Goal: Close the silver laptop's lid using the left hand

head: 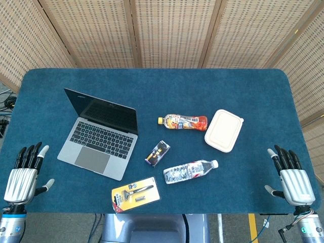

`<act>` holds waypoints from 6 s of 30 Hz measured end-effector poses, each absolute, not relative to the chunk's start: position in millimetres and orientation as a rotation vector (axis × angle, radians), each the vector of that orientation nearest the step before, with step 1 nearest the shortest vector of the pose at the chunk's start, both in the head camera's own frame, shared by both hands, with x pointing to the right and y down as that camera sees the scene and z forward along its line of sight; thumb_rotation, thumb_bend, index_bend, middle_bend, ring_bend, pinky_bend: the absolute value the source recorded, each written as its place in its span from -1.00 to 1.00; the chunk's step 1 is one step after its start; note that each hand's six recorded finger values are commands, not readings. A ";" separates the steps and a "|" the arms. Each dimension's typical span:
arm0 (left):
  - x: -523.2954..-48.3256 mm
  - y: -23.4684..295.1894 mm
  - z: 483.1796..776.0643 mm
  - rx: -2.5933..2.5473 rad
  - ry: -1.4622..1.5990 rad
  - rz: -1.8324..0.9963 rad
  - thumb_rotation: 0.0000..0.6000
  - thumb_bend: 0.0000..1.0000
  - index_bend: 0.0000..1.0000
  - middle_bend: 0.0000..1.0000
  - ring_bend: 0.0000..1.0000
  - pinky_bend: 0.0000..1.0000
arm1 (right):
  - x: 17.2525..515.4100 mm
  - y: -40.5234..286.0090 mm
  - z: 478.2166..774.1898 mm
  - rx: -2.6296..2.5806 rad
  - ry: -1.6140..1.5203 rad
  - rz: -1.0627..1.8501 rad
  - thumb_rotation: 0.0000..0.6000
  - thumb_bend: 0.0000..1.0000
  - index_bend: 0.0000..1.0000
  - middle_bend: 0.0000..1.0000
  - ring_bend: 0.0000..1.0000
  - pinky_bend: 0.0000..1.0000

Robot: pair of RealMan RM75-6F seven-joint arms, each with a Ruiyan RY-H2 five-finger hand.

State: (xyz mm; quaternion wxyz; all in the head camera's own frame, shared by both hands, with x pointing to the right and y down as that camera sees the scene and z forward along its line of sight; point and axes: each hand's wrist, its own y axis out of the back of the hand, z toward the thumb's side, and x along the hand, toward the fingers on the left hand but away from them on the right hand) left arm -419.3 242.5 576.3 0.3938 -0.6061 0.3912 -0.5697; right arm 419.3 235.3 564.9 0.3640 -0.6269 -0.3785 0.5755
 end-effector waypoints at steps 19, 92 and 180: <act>-419.8 242.4 574.4 -1.541 1.002 -1.439 1.00 -0.60 -1.00 -1.00 -1.00 -1.00 | 416.9 234.8 562.5 -1.607 -0.989 1.437 1.00 -1.00 -1.00 -1.00 -1.00 -1.00; -304.3 44.7 601.2 -1.602 0.653 -1.377 1.00 0.22 -0.99 -1.00 -1.00 -1.00 | 417.7 234.4 569.3 -1.643 -0.987 1.454 1.00 -1.00 -1.00 -1.00 -1.00 -1.00; -293.2 40.9 601.8 -1.722 0.570 -1.486 1.00 0.87 -0.13 -0.45 -0.55 -0.58 | 417.4 236.3 570.4 -1.676 -0.981 1.457 1.00 -1.00 -1.00 -1.00 -1.00 -1.00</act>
